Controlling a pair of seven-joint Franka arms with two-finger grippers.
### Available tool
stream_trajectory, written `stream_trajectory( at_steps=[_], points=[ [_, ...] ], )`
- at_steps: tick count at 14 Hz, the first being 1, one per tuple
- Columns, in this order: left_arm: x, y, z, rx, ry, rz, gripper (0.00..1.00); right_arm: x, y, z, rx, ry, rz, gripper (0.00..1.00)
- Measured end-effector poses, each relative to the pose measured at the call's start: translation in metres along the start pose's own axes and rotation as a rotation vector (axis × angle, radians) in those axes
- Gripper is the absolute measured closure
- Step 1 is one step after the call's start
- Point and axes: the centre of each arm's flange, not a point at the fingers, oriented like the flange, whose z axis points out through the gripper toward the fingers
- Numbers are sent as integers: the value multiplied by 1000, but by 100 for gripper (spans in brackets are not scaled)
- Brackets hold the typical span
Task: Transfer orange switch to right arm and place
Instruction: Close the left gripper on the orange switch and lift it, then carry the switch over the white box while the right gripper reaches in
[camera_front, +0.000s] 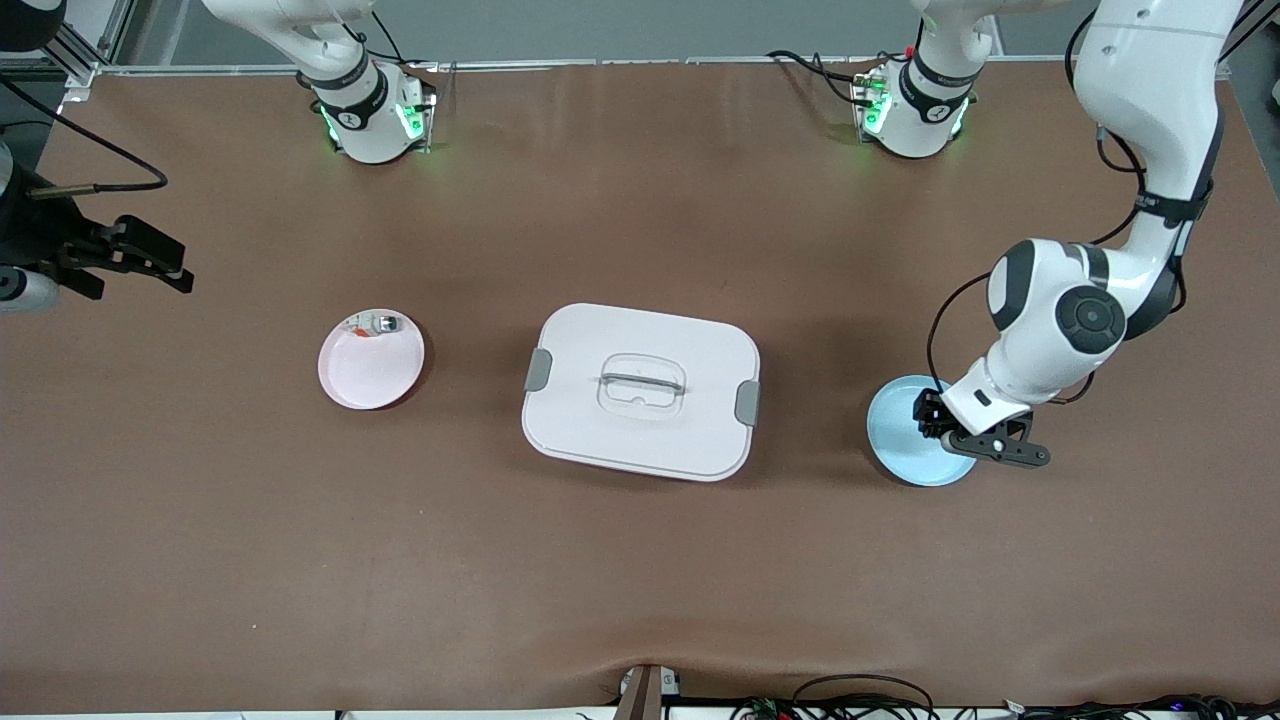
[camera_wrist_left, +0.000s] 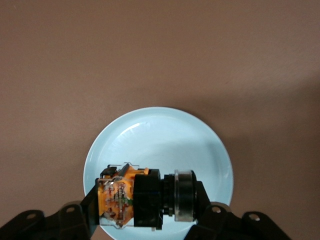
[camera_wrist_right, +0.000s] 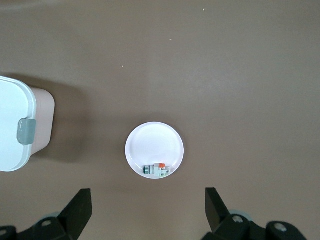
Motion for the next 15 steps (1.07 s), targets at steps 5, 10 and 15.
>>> stream_trajectory(
  at_steps=[5,10,15],
  points=[
    [9,34,-56,-52,-22,-119,27,0,1,0,0,0,2,0],
    [21,77,-100,-75,-52,-316,27,7,4,15,-1,-23,6,0],
    [31,138,-136,-196,-67,-547,27,21,9,47,-2,-78,15,0]
  ],
)
